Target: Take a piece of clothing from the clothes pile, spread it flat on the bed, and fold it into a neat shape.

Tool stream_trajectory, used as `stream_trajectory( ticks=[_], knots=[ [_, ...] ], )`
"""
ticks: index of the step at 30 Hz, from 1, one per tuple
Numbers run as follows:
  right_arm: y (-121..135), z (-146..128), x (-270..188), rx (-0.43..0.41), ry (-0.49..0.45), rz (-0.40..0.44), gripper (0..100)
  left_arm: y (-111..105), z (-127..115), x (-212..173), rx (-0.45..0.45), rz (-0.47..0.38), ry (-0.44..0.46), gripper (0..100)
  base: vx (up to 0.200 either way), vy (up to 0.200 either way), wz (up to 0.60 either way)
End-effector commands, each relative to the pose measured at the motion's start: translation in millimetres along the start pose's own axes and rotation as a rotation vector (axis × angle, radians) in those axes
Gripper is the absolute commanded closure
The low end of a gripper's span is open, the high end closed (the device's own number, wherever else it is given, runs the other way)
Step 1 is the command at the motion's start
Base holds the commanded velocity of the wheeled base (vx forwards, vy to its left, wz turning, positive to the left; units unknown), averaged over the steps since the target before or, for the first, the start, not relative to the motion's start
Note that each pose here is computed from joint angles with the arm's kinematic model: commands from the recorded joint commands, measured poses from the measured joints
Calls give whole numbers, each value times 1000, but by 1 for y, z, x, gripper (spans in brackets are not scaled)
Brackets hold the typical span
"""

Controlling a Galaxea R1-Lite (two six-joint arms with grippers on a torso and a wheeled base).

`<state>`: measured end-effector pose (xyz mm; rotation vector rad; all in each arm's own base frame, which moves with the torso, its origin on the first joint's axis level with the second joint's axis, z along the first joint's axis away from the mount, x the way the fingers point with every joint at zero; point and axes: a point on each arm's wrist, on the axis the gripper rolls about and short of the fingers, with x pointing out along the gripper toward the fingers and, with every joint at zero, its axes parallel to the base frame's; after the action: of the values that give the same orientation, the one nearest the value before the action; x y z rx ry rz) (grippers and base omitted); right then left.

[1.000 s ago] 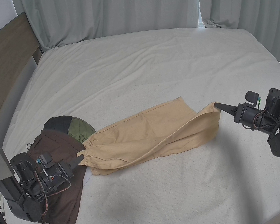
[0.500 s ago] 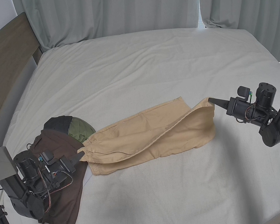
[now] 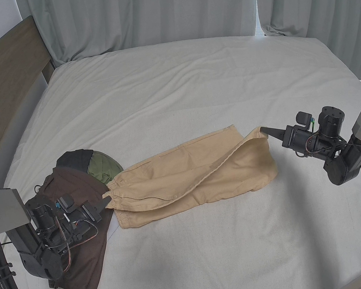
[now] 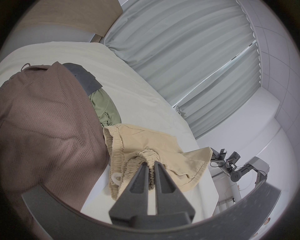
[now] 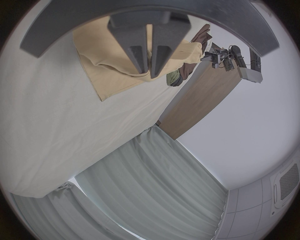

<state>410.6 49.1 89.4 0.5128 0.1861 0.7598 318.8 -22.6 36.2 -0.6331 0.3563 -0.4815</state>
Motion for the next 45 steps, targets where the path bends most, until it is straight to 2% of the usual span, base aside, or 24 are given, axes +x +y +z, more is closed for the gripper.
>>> stream_trajectory(
  ticks=[1, 17, 29, 30, 32, 33, 35, 39, 45],
  knots=[
    [-7, -6, 8, 10, 13, 0, 100, 7, -3, 11, -1, 4, 2, 100, 0, 0, 0],
    [-31, -8, 22, 1, -3, -7, 100, 18, 0, 31, 4, 30, -52, 100, 0, 0, 0],
    [-31, -7, 27, -1, -2, 0, 100, 18, 2, 31, -4, 31, -62, 100, 0, 0, 0],
    [-31, -7, 28, -2, -3, 0, 0, 18, 2, 31, -4, 32, -63, 100, 0, 0, 0],
    [-32, -8, 29, -1, -1, 1, 0, 18, 2, 31, -9, 33, -64, 100, 0, 0, 0],
    [-32, -7, 30, -6, -6, 4, 0, 18, 3, 31, -15, 32, -67, 0, 0, 0, 0],
    [-33, -4, 34, -16, -21, 4, 0, 20, 6, 32, -22, 31, -79, 0, 0, 0, 0],
    [-34, -5, 35, -16, -33, -14, 0, 28, 18, 34, -33, 82, -158, 0, 0, 0, 0],
    [-32, -4, 33, -13, -32, -18, 0, 35, 17, 35, -46, 108, -166, 0, 0, 0, 0]
  ],
)
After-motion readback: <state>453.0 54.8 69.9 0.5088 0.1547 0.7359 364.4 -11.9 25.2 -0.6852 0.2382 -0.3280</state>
